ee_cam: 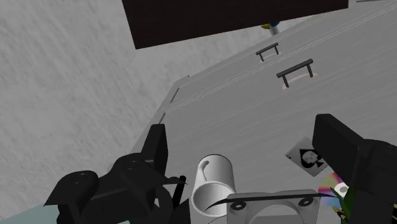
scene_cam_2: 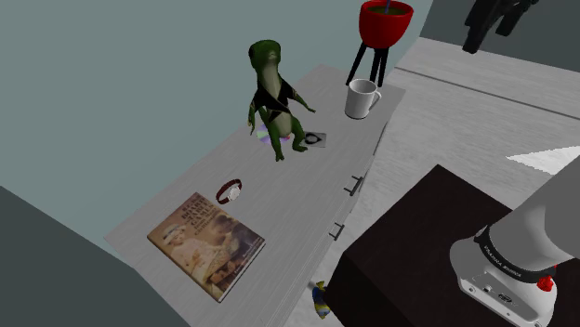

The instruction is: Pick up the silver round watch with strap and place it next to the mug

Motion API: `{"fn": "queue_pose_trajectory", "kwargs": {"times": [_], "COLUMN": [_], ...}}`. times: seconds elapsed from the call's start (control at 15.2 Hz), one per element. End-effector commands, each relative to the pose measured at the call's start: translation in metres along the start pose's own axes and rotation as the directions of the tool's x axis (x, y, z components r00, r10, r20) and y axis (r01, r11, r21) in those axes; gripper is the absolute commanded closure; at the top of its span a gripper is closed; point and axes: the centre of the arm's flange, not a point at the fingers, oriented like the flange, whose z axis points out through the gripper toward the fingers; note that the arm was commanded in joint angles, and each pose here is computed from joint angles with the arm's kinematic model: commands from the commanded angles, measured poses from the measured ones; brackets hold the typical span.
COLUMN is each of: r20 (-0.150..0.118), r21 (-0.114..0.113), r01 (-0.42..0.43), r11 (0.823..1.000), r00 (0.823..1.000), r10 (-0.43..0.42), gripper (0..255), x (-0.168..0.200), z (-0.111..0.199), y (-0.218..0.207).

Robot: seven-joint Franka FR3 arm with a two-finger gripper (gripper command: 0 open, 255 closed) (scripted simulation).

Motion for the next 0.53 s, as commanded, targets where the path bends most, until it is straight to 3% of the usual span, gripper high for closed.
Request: {"fn": "queue_pose_trajectory", "kwargs": {"times": [0.0,0.46], "r20": [0.0,-0.003], "r21": [0.0,0.009], "r01": [0.0,-0.077], "r11": [1.0,0.997], "r00": [1.0,0.997], "r10": [0.0,0.077], "gripper": [0,0], "x": [0.0,0.017], "z": [0.0,0.038], "y": [0.0,-0.081]}}
